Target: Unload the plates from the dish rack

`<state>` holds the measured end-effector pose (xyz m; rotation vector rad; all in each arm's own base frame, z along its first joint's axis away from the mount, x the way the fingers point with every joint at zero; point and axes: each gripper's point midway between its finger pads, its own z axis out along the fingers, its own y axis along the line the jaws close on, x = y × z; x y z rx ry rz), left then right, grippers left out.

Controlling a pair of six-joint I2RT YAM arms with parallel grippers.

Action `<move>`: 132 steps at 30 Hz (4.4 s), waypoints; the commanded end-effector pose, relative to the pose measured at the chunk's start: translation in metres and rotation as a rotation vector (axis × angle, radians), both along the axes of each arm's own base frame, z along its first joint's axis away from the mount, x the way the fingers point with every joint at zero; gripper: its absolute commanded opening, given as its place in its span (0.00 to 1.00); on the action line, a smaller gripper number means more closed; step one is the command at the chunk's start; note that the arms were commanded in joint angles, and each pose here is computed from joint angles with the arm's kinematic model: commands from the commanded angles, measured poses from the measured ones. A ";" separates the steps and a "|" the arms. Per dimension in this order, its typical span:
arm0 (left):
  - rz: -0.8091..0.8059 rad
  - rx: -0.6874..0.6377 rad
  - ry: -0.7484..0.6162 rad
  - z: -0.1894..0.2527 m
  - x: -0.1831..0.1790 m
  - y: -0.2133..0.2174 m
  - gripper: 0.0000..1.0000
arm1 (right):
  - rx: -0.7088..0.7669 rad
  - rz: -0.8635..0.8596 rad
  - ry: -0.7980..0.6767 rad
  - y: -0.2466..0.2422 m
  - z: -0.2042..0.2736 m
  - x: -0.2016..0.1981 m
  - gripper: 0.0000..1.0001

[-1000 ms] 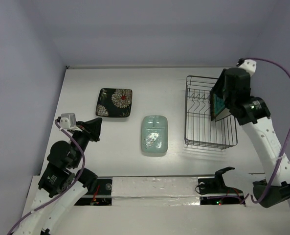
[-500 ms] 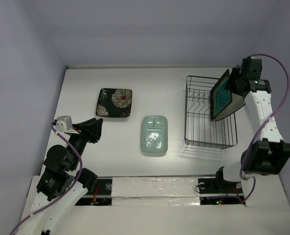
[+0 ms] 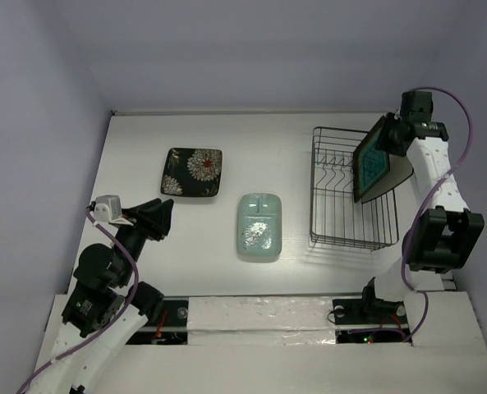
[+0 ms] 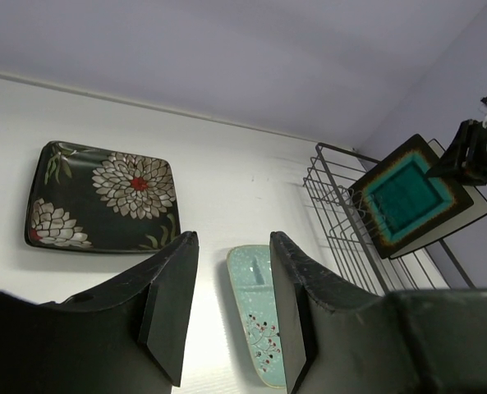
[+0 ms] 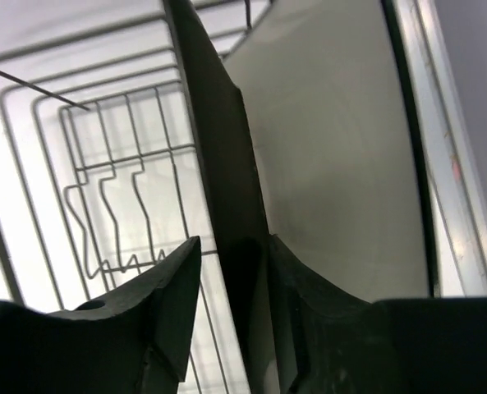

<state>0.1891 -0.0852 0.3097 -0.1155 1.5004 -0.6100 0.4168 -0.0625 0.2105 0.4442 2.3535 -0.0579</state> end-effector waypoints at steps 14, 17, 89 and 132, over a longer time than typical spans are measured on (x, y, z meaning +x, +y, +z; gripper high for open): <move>-0.006 -0.008 -0.043 0.011 0.001 -0.002 0.38 | -0.104 0.001 -0.037 -0.015 0.035 0.002 0.44; -0.006 -0.007 -0.041 0.011 0.002 -0.002 0.38 | -0.093 0.004 0.002 -0.015 0.021 0.005 0.43; -0.008 0.007 0.012 0.000 0.008 -0.007 0.37 | 1.155 0.411 -0.590 0.537 0.126 0.052 0.00; -0.008 -0.004 -0.011 0.005 0.005 -0.005 0.37 | 0.540 0.353 -0.092 0.513 -0.087 0.037 0.85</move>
